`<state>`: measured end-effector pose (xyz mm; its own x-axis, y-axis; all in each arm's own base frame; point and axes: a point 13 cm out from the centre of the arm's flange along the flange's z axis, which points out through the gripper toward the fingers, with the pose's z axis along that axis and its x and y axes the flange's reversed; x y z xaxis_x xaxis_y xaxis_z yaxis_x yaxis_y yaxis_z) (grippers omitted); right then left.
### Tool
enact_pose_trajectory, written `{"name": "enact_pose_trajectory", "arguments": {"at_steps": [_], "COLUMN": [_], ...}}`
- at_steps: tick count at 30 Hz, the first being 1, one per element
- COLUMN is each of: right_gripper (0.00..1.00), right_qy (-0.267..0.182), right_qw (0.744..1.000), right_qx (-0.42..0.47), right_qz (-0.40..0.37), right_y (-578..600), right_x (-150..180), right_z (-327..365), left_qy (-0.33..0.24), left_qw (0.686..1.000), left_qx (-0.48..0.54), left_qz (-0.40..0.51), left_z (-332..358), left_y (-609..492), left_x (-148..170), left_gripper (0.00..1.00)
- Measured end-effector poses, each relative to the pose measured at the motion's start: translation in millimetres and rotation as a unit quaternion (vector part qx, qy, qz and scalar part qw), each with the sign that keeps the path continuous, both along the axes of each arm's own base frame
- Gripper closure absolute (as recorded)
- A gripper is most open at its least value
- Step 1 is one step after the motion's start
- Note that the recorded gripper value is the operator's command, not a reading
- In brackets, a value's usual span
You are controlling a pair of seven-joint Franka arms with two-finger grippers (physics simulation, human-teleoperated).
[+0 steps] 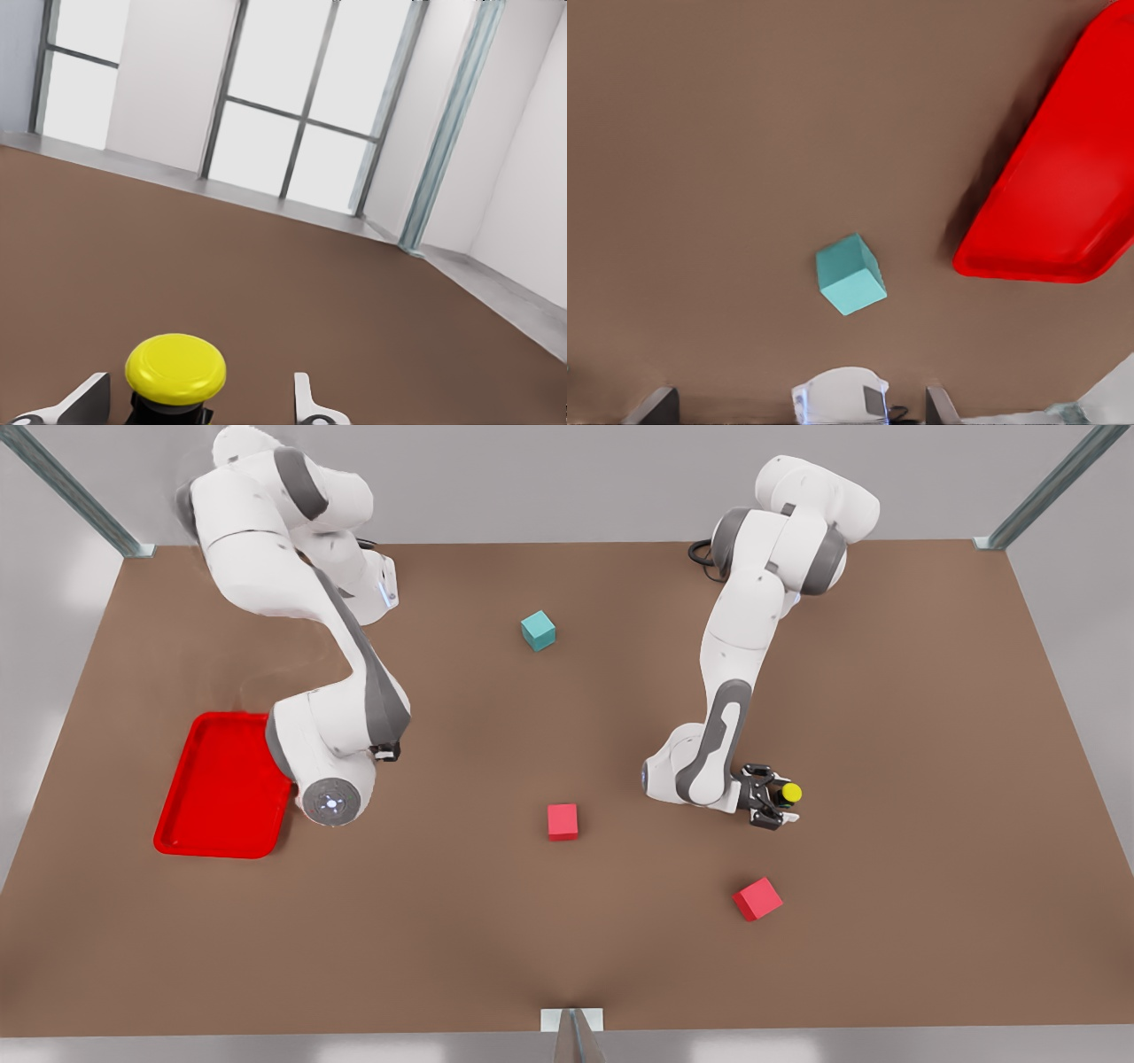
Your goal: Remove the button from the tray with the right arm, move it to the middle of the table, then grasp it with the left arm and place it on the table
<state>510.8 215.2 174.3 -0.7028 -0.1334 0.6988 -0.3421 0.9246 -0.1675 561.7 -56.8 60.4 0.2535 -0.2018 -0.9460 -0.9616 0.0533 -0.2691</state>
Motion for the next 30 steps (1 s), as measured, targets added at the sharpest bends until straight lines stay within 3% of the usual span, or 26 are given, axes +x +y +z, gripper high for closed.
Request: {"name": "enact_pose_trajectory", "arguments": {"at_steps": [1, 2, 4, 7, 10, 11, 13, 14, 18, 21, 25, 27, 30], "right_gripper": [0.00, 0.00, 0.00, 0.00, 0.00, 0.00, 0.00, 0.00, 0.00, 0.00, 0.00, 0.00, 0.00], "right_qy": [-0.022, -0.046, -0.086, -0.148, -0.185, -0.180, -0.169, -0.181, -0.233, -0.257, -0.269, -0.279, -0.284], "right_qw": [0.997, 0.997, 0.994, 0.985, 0.970, 0.968, 0.966, 0.961, 0.944, 0.940, 0.940, 0.937, 0.934], "right_qx": [-0.013, -0.002, 0.031, 0.085, 0.116, 0.112, 0.097, 0.095, 0.096, 0.106, 0.117, 0.121, 0.122], "right_qz": [0.068, 0.068, 0.052, -0.002, -0.110, -0.135, -0.169, -0.186, -0.213, -0.196, -0.174, -0.173, -0.178], "right_y": [79, 100, 125, 124, 16, -22, -86, -112, -174, -171, -162, -167, -181], "right_x": [1, 10, 27, 76, 120, 107, 26, 10, 9, 19, 26, 33, 39], "right_z": [-86, -126, -142, -27, 117, 152, 205, 218, 245, 257, 265, 275, 279], "left_qy": [-0.004, -0.005, -0.009, -0.020, -0.021, -0.015, 0.003, 0.019, 0.110, 0.161, 0.212, 0.245, 0.304], "left_qw": [1.000, 1.000, 1.000, 1.000, 1.000, 1.000, 1.000, 1.000, 0.994, 0.982, 0.903, 0.843, 0.752], "left_qx": [0.001, 0.002, 0.005, 0.004, 0.005, 0.008, 0.015, 0.020, 0.023, -0.098, -0.369, -0.478, -0.568], "left_qz": [0.001, 0.002, 0.002, 0.003, 0.002, 0.003, 0.004, 0.002, -0.006, 0.018, 0.061, -0.001, -0.142], "left_z": [3, 6, 13, 29, 47, 53, 69, 77, 128, 190, 295, 357, 442], "left_y": [0, -1, -4, -9, -15, -16, -21, -26, -44, -65, -28, -39, -40], "left_x": [0, 0, 1, 4, 7, 7, 10, 9, 9, 26, 50, 40, -2], "left_gripper": [0.00, 0.00, 0.00, 0.00, 0.00, 0.00, 0.00, 0.00, 0.00, 0.00, 0.00, 0.00, 0.00]}}
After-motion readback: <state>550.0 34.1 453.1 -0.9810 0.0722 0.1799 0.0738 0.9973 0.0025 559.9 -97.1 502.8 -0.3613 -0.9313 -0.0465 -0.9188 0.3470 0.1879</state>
